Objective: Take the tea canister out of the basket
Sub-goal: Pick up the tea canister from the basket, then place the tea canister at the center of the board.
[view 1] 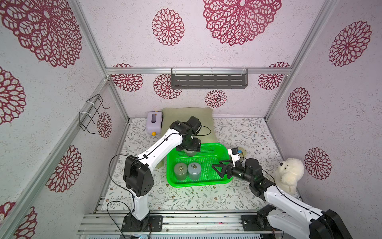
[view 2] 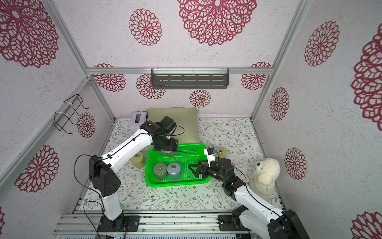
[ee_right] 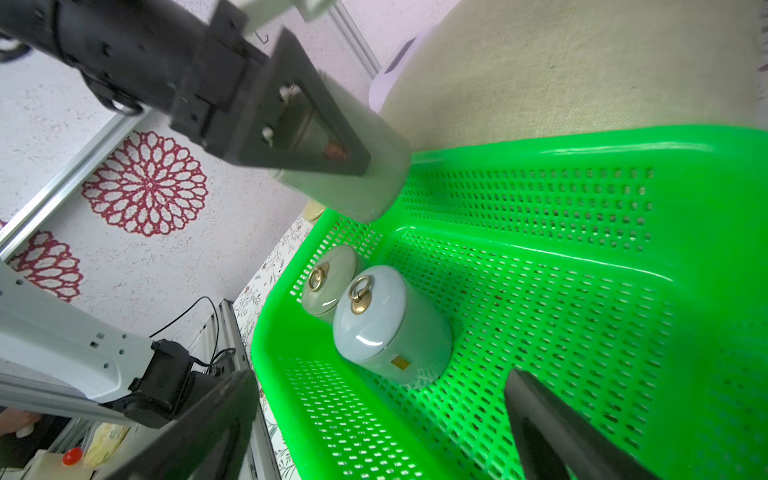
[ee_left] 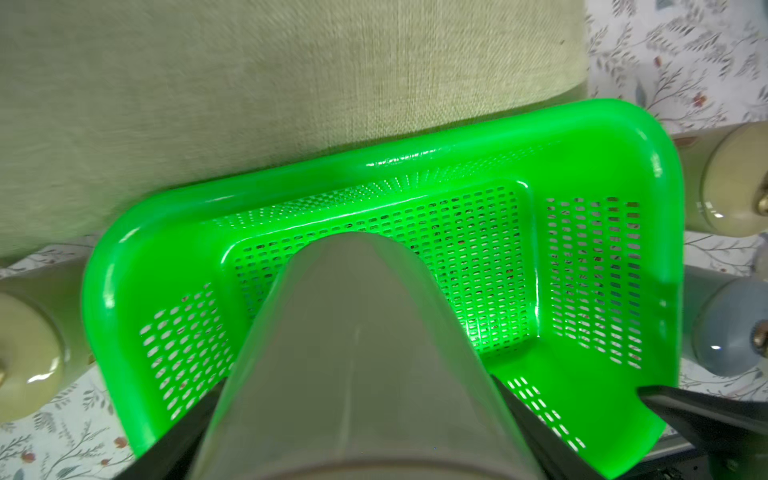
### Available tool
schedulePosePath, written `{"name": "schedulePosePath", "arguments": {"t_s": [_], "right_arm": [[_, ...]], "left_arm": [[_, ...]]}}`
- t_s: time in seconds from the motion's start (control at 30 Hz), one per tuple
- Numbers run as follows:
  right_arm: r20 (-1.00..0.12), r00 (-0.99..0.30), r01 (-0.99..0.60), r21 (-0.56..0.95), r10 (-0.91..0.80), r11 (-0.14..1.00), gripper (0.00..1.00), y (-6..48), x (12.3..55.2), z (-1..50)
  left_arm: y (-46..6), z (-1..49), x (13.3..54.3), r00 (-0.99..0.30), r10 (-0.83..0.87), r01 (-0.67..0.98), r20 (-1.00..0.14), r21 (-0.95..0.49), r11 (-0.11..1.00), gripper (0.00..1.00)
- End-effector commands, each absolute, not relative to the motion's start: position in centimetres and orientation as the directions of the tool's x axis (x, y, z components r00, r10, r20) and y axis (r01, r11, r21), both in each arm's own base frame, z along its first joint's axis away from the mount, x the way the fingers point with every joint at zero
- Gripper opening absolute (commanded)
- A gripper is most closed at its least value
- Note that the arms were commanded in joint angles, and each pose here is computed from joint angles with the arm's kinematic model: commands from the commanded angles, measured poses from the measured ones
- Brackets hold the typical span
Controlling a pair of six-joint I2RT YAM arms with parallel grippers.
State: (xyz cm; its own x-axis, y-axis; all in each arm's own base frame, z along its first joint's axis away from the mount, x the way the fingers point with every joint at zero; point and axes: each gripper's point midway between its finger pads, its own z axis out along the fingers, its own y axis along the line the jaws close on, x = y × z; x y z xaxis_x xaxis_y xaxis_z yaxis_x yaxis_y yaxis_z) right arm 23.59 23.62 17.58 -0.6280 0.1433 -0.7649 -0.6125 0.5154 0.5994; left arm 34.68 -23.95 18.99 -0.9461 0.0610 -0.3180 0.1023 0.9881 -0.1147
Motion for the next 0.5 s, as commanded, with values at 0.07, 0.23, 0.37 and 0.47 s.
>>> {"name": "schedulePosePath", "arguments": {"t_s": [0.07, 0.23, 0.37, 0.47], "right_arm": [[-0.811, -0.571, -0.686, 0.555, 0.123, 0.471, 0.99, 25.2, 23.4, 19.5], [-0.811, -0.576, -0.691, 0.551, 0.105, 0.468, 0.99, 25.8, 23.2, 19.2], [-0.814, -0.574, -0.703, 0.544, 0.087, 0.457, 0.99, 26.4, 22.8, 19.1], [-0.817, -0.572, -0.711, 0.539, 0.075, 0.452, 0.99, 26.8, 22.6, 19.0]], "left_arm": [[-20.3, 22.2, 33.6, -0.918, -0.003, 0.037, -0.396, -0.092, 0.995, 0.76], [-16.6, 22.9, 31.8, -0.905, -0.068, -0.034, -0.42, -0.087, 0.996, 0.76], [-13.7, 22.2, 30.1, -0.901, -0.126, -0.1, -0.416, -0.084, 0.991, 0.76], [-11.3, 21.7, 28.9, -0.894, -0.175, -0.155, -0.412, -0.08, 0.985, 0.76]]}}
